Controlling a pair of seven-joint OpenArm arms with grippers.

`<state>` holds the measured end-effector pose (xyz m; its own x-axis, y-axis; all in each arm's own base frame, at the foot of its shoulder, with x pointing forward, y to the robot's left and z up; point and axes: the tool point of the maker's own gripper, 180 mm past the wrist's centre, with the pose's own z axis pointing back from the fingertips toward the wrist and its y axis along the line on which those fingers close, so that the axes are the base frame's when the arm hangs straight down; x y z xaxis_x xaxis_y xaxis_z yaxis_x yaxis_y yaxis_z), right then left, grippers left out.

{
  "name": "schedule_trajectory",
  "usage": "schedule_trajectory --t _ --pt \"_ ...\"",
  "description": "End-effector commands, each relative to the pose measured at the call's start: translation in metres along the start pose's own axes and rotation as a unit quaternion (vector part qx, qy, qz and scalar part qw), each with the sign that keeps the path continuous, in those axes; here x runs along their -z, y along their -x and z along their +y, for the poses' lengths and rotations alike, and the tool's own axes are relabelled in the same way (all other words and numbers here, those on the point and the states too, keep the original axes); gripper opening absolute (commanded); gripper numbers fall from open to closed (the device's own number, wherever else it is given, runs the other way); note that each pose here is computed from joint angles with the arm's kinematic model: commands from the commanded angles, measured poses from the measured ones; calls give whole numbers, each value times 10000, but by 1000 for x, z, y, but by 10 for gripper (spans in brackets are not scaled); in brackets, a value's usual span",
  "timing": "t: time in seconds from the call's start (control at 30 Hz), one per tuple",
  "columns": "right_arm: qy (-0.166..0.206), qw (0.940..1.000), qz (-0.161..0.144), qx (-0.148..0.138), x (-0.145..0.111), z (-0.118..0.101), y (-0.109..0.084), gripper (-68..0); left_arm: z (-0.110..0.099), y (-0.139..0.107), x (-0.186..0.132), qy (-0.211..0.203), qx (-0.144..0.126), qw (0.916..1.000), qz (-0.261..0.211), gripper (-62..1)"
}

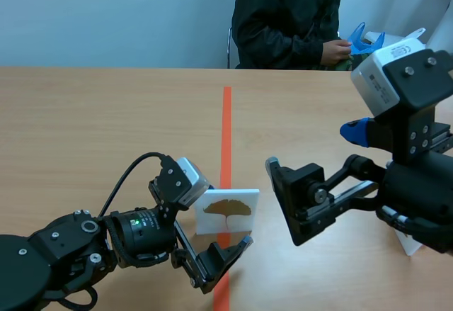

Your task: Sort the leaf by its shape. The table is split by an orange tape line. A compound leaf with several leaflets goes to the left side, a simple leaf with one blade goes to the right side. Return to the home posture when a red brick is placed on the table.

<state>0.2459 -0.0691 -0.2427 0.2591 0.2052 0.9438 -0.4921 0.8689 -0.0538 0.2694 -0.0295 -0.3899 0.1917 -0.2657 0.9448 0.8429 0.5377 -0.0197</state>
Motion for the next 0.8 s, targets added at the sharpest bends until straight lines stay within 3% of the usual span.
schedule_trajectory --t 0.0,0.07,0.1,0.2,0.53,0.57,0.77 --pt "42 9999 -144 -58 0 -6 -8 -37 4 -16 1 -29 16 9996 -266 14" --pt "42 9999 -144 -58 0 -6 -8 -37 4 -17 2 -29 18 9996 -272 14" --pt "42 9999 -144 -58 0 -6 -8 -37 4 -17 2 -29 16 9996 -271 -18" --pt "42 9999 -144 -58 0 -6 -8 -37 4 -16 2 -34 14 9996 -269 -185" --pt "38 9999 -130 -56 0 -5 -8 -37 8 -16 1 -145 58 9996 -255 -557" --pt "38 9999 -130 -56 0 -5 -8 -37 8 -16 1 -143 57 9996 -255 -580" --pt "38 9999 -90 -55 0 -5 -6 -37 10 -20 1 -149 107 9994 -283 -581"
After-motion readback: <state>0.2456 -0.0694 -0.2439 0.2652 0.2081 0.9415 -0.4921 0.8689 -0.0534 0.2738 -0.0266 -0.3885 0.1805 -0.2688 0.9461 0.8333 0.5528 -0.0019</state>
